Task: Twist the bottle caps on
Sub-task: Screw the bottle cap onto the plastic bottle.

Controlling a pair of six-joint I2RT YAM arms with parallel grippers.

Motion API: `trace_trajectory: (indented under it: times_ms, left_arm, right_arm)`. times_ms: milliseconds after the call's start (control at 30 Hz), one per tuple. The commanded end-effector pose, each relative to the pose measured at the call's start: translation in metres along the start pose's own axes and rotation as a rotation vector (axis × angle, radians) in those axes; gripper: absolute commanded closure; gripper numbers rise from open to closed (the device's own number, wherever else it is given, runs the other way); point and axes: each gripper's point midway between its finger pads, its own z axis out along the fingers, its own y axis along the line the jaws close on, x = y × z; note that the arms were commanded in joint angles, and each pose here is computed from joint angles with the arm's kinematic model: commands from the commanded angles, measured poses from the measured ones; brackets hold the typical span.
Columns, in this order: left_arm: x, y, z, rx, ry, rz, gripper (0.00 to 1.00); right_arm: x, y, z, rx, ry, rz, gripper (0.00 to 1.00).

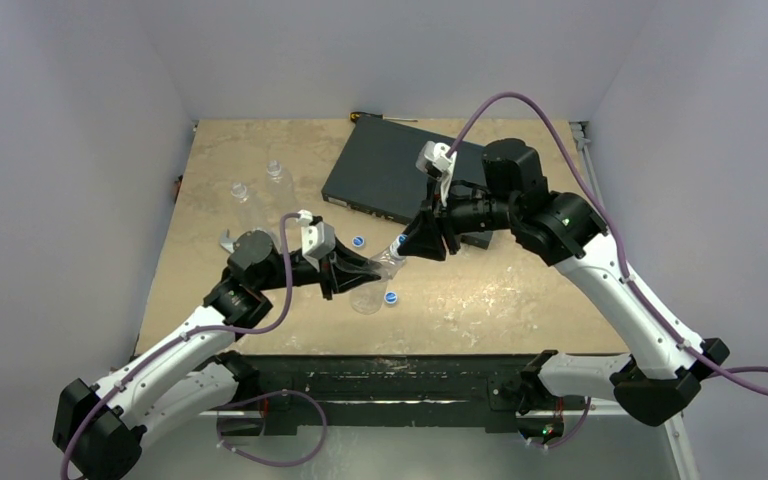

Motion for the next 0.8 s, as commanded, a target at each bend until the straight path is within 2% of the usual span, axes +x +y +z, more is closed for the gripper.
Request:
trace_trajectory:
  times_ms: [0,167,300,467,767]
  left_arm:
    - [-0.031,-0.001,0.002,0.009,-0.069,0.059,1.0]
    - [-0.036,0.004,0.004,-0.01,-0.087,0.05,1.0]
    - [-0.046,0.016,0.007,-0.062,-0.125,0.05,1.0]
    - [-0.056,0.041,0.011,-0.171,-0.138,0.078,1.0]
    - [-0.086,0.08,0.009,-0.375,-0.203,0.168,1.0]
  right_arm:
    - [0.0,0.003,-0.004,0.01,-0.009,-0.021,0.65]
    - [0.002,0.0,-0.002,0.022,-0.006,-0.017,0.81]
    - [0.006,-0.01,0.004,0.064,-0.005,0.015,0.9]
    - [0.01,-0.026,0.015,0.133,0.002,0.092,0.96]
    - [0.016,-0.058,0.033,0.285,0.032,0.263,1.0]
